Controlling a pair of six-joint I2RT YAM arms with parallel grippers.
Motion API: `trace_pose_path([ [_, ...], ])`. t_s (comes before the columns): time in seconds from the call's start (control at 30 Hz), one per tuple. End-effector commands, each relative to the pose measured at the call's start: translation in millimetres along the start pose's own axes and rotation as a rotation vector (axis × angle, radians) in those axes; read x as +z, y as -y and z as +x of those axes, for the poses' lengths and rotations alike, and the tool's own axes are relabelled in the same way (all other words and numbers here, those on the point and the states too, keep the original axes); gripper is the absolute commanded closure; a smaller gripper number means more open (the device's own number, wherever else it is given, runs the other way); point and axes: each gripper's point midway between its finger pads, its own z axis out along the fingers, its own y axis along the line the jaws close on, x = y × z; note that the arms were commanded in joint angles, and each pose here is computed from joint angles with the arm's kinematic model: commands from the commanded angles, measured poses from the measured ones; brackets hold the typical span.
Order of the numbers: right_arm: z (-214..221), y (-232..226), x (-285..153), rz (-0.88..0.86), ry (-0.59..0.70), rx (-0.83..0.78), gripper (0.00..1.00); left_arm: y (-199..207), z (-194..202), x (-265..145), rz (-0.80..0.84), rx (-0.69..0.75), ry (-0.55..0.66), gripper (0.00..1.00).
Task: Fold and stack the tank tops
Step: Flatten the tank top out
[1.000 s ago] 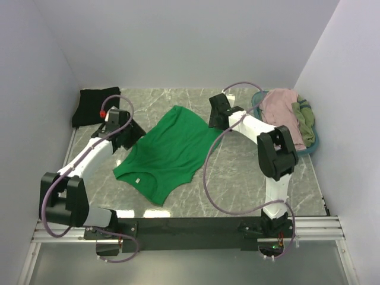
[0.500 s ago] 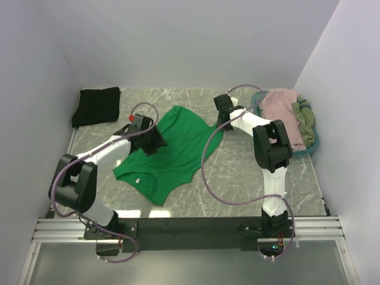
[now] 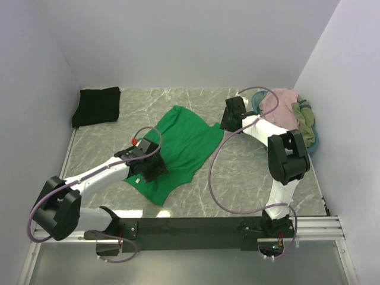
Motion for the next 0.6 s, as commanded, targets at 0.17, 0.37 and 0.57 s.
trace_pose_path([
  [0.17, 3.7, -16.6, 6.1, -0.086, 0.006, 0.017, 0.43, -27.0, 26.8, -6.8, -0.134, 0.028, -0.016, 0.37],
  [0.37, 2.6, -24.0, 18.8, -0.102, 0.002, 0.020, 0.42, -41.2, 32.0, -26.3, -0.225, 0.059, -0.008, 0.35],
  [0.57, 9.9, -25.6, 37.6, -0.079, -0.039, 0.030, 0.45, -60.5, 48.2, -37.8, -0.291, 0.052, -0.063, 0.33],
])
